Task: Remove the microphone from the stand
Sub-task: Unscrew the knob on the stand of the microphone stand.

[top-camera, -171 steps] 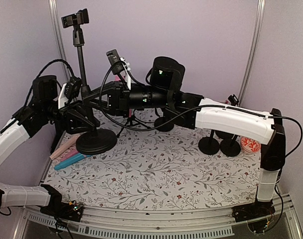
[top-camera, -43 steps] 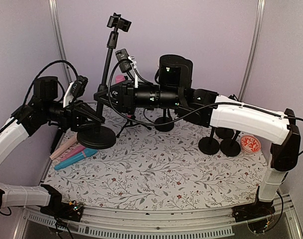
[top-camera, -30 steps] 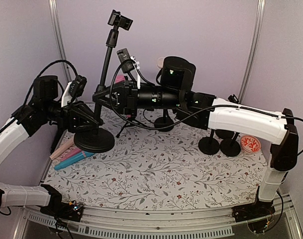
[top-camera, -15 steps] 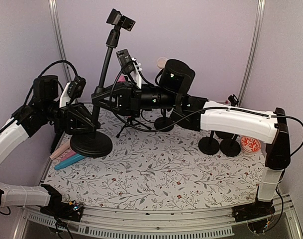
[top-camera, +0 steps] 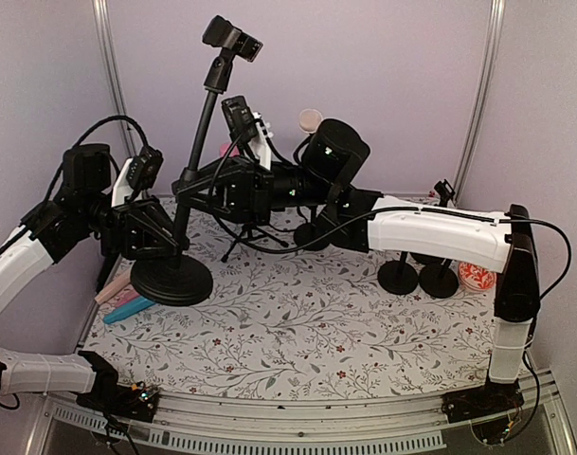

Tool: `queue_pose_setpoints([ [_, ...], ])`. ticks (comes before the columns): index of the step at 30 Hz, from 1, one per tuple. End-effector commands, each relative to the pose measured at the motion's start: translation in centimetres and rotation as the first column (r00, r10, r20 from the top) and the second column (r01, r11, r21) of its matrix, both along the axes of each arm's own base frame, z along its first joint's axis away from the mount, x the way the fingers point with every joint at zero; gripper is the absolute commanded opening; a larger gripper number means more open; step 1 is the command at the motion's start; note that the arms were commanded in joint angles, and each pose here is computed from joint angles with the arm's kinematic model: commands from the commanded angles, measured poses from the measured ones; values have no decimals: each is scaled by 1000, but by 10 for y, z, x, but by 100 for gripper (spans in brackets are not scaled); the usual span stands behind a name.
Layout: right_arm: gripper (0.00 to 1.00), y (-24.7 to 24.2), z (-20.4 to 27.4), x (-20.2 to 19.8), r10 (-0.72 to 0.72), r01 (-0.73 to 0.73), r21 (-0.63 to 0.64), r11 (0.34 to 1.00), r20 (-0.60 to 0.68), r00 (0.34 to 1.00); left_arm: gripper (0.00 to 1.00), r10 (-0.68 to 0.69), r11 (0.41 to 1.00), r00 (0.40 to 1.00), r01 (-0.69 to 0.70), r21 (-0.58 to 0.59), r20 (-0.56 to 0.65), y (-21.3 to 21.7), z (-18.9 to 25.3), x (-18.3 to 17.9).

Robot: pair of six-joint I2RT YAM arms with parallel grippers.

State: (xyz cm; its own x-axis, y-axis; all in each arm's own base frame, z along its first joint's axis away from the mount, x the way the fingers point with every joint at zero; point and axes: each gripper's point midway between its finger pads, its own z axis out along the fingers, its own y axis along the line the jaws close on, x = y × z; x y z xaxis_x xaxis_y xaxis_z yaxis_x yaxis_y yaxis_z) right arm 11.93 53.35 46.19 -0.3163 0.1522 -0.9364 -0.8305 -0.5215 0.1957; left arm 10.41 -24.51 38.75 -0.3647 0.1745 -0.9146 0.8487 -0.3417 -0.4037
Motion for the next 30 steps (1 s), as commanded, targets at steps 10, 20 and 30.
queue_pose_setpoints([
  [10, 86, -12, 14, 76, -469, 455, -123, 882, -151, 870, 0, -10, 997, 989, 21, -76, 147, 7, 20, -6],
  [20, 84, -17, -4, 80, -702, 677, -232, 699, -40, 711, 0, 205, 979, 957, -197, -61, 204, -1, 15, 34],
  [30, 66, 2, -2, 81, -720, 698, -261, 667, 17, 694, 0, 275, 961, 937, -270, -51, 215, -2, 12, 50],
])
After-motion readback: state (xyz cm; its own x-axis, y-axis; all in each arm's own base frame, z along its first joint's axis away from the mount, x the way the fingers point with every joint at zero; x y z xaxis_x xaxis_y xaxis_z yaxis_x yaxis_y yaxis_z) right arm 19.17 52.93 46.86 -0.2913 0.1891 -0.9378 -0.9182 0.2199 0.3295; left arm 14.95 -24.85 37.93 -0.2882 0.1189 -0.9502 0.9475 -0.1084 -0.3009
